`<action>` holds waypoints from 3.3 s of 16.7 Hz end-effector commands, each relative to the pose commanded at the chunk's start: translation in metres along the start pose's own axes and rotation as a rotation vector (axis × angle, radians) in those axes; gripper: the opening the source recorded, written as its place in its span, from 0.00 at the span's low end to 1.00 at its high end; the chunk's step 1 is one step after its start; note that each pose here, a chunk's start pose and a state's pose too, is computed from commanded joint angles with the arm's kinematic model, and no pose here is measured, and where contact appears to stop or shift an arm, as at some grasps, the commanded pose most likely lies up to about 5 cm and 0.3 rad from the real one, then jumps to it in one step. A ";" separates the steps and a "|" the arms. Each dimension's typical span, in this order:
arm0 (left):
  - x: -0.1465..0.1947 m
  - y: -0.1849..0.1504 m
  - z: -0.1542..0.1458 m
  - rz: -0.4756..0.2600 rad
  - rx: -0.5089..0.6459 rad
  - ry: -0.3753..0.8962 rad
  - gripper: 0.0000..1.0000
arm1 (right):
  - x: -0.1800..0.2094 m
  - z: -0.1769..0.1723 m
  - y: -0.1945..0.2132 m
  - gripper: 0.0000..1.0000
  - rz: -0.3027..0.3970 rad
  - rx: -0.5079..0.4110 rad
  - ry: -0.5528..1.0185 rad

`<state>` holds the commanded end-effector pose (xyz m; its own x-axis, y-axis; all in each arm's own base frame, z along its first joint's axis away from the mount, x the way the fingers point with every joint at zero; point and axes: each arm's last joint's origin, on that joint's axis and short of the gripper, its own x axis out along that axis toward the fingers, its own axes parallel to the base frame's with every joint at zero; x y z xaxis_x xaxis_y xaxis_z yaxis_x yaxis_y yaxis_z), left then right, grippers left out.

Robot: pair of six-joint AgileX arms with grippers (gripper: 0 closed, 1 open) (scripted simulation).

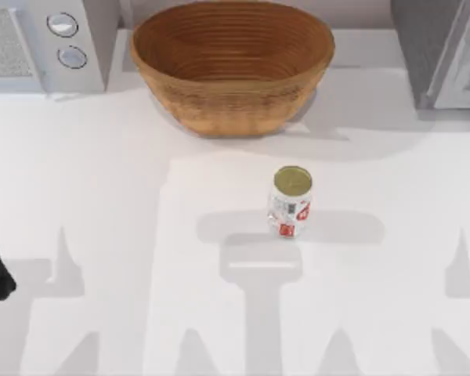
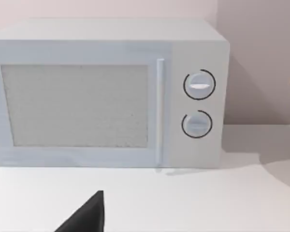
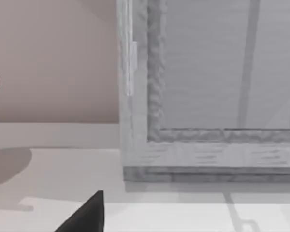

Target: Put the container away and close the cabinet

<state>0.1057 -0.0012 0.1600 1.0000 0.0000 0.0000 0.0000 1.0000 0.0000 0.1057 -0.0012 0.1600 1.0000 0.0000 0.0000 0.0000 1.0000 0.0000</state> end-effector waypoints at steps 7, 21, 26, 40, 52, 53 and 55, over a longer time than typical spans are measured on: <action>0.000 0.000 0.000 0.000 0.000 0.000 1.00 | 0.007 0.017 0.005 1.00 0.000 0.000 -0.018; 0.000 0.000 0.000 0.000 0.000 0.000 1.00 | 0.126 0.032 0.134 1.00 -0.020 0.017 -0.042; 0.000 0.000 0.000 0.000 0.000 0.000 1.00 | 0.132 -0.038 0.214 1.00 -0.016 0.019 -0.029; 0.000 0.000 0.000 0.000 0.000 0.000 1.00 | 0.084 -0.150 0.270 1.00 -0.010 0.001 -0.006; 0.000 0.000 0.000 0.000 0.000 0.000 1.00 | 0.144 -0.149 0.269 1.00 -0.010 0.001 -0.006; 0.000 0.000 0.000 0.000 0.000 0.000 1.00 | 0.144 -0.149 0.269 1.00 -0.010 0.001 -0.006; 0.000 0.000 0.000 0.000 0.000 0.000 1.00 | 0.144 -0.149 0.269 0.85 -0.010 0.001 -0.006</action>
<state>0.1057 -0.0012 0.1600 1.0000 0.0000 0.0000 0.0000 1.0000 0.0000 0.2493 0.2682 0.0108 0.9999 -0.0097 0.0056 0.0096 1.0000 0.0009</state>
